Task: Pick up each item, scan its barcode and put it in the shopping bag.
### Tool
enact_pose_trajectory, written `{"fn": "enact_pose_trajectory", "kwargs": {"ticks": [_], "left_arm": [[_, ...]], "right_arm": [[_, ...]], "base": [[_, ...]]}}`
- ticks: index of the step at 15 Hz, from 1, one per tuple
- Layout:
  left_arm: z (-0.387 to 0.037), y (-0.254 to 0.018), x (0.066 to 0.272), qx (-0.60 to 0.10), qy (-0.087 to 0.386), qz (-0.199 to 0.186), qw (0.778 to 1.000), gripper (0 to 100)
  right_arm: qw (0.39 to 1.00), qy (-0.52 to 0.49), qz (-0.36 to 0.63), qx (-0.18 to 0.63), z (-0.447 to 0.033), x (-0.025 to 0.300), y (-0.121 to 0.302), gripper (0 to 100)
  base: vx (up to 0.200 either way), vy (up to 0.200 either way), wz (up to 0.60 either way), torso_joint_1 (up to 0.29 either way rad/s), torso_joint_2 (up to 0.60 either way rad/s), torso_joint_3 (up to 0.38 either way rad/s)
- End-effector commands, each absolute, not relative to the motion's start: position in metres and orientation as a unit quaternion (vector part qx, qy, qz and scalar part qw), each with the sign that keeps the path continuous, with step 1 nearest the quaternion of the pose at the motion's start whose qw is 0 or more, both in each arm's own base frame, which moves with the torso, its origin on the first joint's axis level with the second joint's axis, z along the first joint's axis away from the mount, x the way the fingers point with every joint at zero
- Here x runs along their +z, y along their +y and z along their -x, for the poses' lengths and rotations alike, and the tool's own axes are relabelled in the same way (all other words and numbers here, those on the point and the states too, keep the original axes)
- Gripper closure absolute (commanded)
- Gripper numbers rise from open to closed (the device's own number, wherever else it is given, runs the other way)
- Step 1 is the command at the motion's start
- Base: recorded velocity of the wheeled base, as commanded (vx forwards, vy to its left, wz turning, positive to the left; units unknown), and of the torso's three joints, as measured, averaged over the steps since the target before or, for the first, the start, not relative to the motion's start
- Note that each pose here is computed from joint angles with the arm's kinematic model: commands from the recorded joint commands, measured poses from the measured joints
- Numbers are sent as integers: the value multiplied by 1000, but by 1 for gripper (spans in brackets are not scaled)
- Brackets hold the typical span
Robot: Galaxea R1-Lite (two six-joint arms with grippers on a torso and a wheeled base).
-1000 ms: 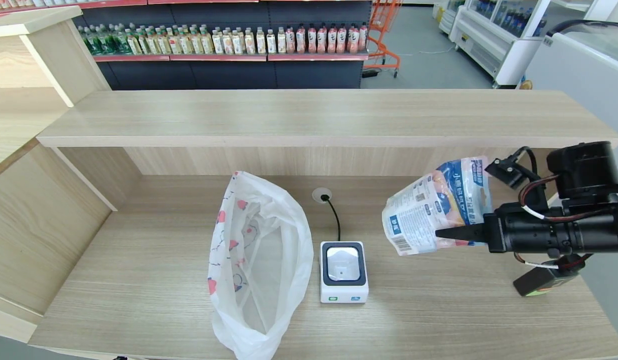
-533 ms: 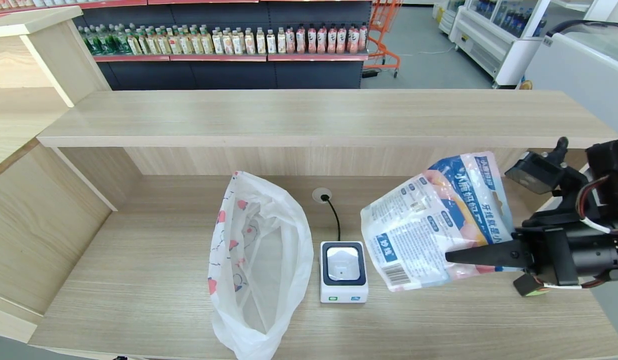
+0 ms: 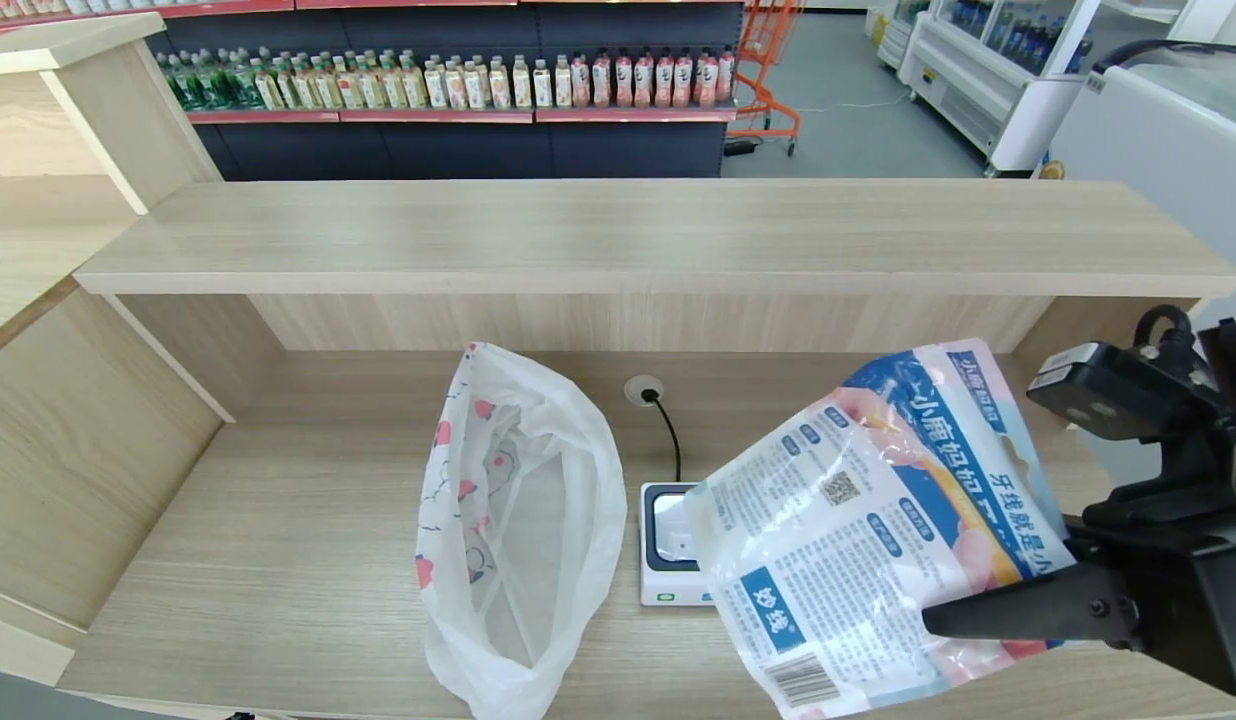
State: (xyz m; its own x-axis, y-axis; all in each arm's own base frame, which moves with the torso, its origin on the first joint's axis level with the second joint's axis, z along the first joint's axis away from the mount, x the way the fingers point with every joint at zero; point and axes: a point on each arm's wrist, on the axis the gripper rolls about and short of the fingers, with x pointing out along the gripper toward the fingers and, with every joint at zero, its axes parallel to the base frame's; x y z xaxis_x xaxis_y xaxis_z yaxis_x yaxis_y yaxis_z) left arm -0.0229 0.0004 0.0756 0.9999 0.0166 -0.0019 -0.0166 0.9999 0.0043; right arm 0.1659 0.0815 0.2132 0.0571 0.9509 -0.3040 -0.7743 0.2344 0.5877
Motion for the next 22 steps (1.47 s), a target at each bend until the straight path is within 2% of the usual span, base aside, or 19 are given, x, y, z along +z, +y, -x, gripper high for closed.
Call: {"fn": "enact_pose_trajectory", "kwargs": {"ticks": [1,22], "left_arm": [[23,0,76,8,1,-2,1000,0],[23,0,75,8,2,-2,1000,0]], "right_arm": [[711,327,-133,608,-161,212,82,100],[707,339,-134,606,-162,205,84,100]], "base": [[0,0,0,0,0,0],[0,0,0,0,0,0]]}}
